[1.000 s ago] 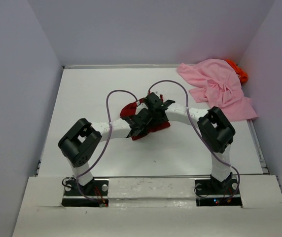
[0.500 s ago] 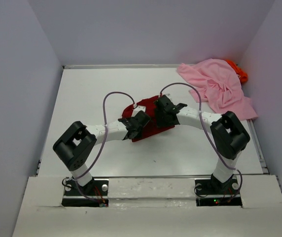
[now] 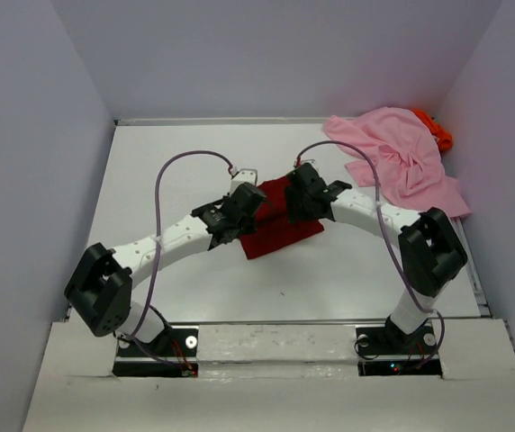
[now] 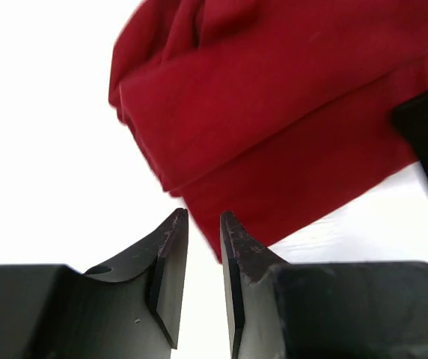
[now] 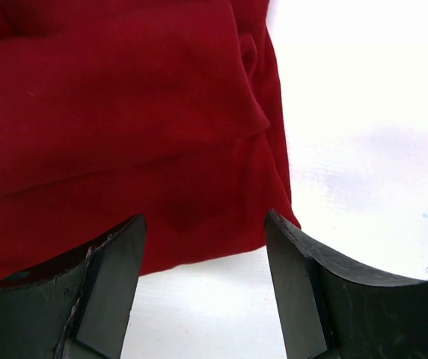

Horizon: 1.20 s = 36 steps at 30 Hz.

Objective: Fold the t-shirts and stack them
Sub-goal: Fold the tshirt

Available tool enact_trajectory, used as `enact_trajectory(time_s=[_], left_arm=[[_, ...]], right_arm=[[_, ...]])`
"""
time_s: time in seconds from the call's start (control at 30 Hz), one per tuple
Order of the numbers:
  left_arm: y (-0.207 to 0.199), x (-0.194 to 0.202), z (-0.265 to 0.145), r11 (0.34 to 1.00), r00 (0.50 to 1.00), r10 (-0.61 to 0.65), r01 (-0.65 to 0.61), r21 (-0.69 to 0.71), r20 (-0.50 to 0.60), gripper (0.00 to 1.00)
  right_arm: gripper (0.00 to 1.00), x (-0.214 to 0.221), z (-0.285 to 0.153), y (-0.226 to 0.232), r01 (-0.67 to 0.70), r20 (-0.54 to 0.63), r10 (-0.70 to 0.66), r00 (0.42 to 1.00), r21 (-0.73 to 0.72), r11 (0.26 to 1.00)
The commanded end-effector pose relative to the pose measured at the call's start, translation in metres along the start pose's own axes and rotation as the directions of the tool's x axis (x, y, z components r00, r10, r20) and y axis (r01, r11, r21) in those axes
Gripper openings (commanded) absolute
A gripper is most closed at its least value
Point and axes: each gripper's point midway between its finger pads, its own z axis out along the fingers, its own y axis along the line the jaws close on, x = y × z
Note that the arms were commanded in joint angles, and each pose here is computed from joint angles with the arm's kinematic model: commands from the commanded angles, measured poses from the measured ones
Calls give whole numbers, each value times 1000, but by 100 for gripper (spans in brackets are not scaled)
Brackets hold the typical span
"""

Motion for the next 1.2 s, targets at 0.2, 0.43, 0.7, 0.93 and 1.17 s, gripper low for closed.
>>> enact_trajectory(time_s=[0.2,0.43,0.7,0.93,1.17], left_arm=[[-16,-62,-52,992,982,-104,91,87,160,34],[-11,-74,-65,993,975,-108,95,75,193,35],[-9,-86,-76,992,969,-117,102,80,218,35],[-7,-81,-76,991,969,-121,106,82,214,35],[-4,-74,-80,988,969,-132,113,101,207,35]], right_arm=[[70,-59,-25,26,2,101,7,995,-96,995],[70,-39,-12,62,32,50,-25,998,-146,989],[70,-31,-3,100,59,38,-53,998,-185,981],[70,-28,10,102,71,33,-67,997,-151,986],[71,-40,17,103,106,64,-99,993,-120,987]])
